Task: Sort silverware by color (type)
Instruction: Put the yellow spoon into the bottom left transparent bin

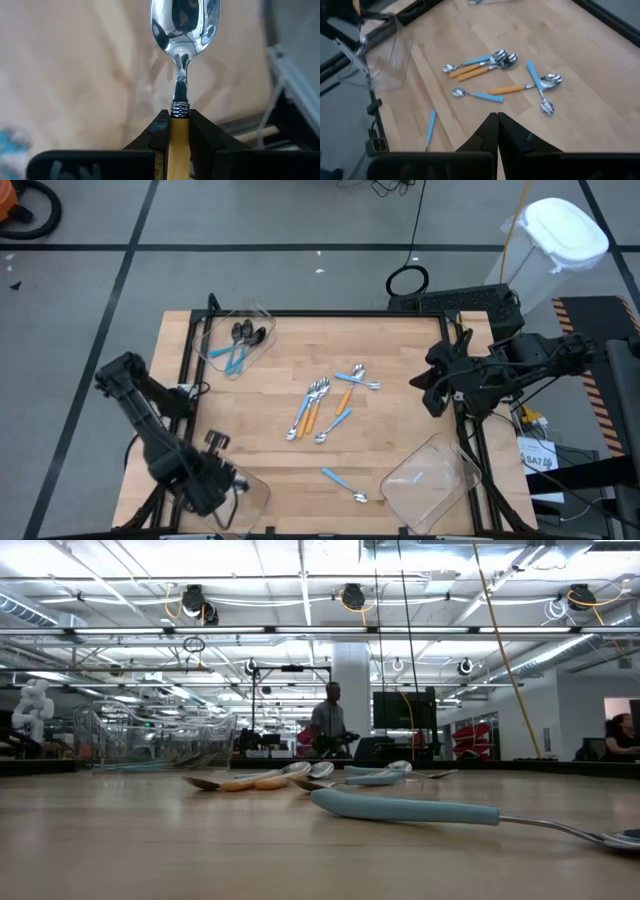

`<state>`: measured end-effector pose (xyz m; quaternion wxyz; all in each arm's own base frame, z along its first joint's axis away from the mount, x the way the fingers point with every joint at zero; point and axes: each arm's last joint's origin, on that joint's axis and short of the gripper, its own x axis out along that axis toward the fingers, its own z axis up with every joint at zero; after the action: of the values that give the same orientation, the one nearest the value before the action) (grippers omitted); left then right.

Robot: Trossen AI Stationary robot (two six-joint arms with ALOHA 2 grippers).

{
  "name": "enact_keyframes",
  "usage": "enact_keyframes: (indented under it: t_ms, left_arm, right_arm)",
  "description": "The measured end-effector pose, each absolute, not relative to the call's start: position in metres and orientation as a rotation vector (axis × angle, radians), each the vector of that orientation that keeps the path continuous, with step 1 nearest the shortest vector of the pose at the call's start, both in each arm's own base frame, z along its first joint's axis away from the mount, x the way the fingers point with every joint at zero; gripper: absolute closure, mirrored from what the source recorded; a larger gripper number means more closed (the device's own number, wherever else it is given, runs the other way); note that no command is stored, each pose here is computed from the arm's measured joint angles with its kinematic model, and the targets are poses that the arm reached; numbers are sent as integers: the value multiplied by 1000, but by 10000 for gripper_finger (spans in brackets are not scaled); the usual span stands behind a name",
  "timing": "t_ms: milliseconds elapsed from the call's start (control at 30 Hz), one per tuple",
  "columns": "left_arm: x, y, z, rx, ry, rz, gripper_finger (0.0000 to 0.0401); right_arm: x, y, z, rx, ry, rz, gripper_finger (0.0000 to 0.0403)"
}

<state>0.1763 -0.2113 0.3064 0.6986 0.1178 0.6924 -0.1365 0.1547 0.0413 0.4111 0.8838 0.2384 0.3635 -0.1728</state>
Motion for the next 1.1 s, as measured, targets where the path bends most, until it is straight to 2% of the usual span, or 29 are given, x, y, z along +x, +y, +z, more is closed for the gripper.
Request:
enact_keyframes:
  t_ms: [200, 500, 667, 1100]
  left_arm:
    - [166, -233, 282, 286, 1458, -410, 357]
    - [161, -235, 250, 316, 1450, -425, 357]
    - [164, -238, 239, 306, 1409, -453, 357]
    - [161, -232, 204, 315, 1374, -432, 357]
  right_arm:
    - [168, 45, 408, 490, 744, -374, 403]
    - [195, 54, 400, 494, 742, -370, 403]
    - [208, 60, 403, 550, 697, -297, 403]
    - [216, 63, 407, 583, 631, -266, 403]
